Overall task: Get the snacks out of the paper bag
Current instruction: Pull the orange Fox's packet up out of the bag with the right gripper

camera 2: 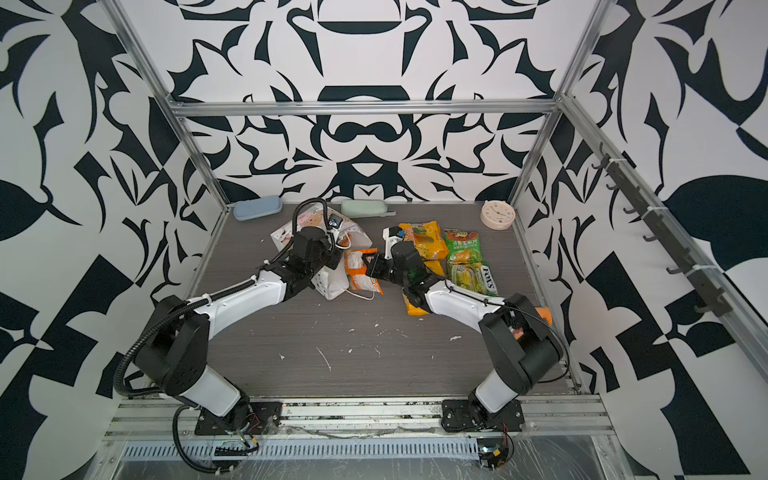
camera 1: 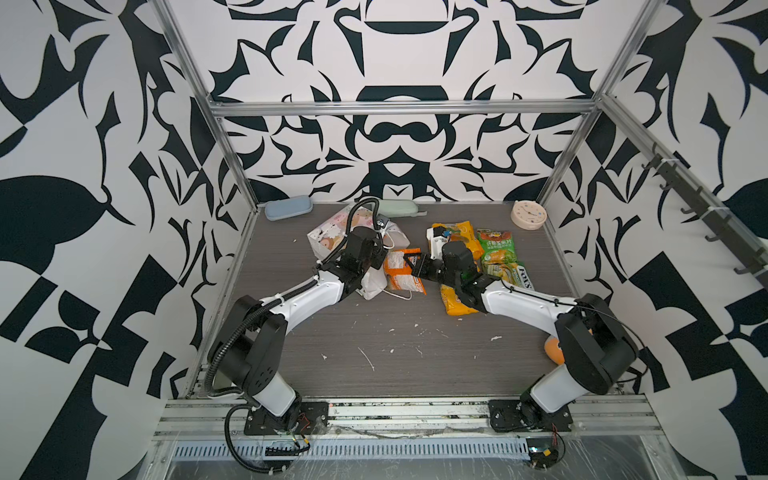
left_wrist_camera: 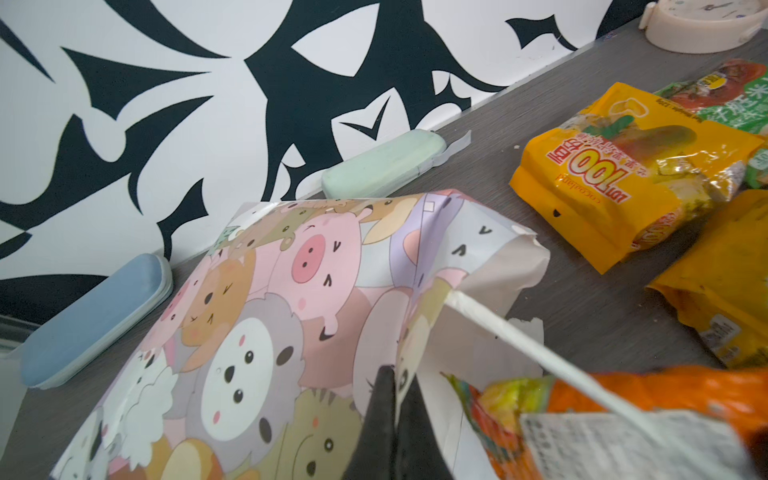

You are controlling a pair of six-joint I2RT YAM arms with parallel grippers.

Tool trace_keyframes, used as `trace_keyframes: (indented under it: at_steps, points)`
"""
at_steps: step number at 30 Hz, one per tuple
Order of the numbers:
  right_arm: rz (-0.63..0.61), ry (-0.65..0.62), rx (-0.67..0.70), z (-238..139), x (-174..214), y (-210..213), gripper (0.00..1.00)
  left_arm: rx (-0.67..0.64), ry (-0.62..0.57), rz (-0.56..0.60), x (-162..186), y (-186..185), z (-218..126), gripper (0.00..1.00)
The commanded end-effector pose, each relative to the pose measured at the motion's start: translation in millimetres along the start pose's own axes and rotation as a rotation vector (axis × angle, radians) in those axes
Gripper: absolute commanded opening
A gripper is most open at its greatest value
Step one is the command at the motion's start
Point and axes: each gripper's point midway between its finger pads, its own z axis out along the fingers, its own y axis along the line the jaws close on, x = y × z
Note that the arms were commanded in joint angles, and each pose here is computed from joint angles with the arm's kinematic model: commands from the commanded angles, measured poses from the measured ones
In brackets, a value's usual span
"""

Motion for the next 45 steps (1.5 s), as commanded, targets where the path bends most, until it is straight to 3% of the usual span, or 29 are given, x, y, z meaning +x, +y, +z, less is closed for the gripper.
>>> trace_keyframes:
  at_steps: [1,10,16,25,38,45]
  points:
    - [-0.09,-0.053,-0.102,-30,-36,48,0.0,-0.035,0.002,-0.037,-2,12,-2,0.0]
    - [-0.03,-0.163,-0.047,-75,-96,40,0.0,-0.099,0.012,-0.065,1,29,-7,0.0]
    - [0.009,-0.184,0.028,-71,-132,19,0.0,-0.064,-0.014,-0.066,-10,27,-17,0.0]
    - [0.027,-0.162,0.051,-31,-167,1,0.0,-0.067,-0.027,-0.048,-29,36,-48,0.0]
    - [0.164,-0.06,-0.004,70,-178,-37,0.0,-0.07,-0.01,-0.085,-46,47,-84,0.0]
    - [0.211,-0.014,0.014,106,-172,-59,0.0,-0.051,-0.018,-0.114,-68,52,-106,0.0]
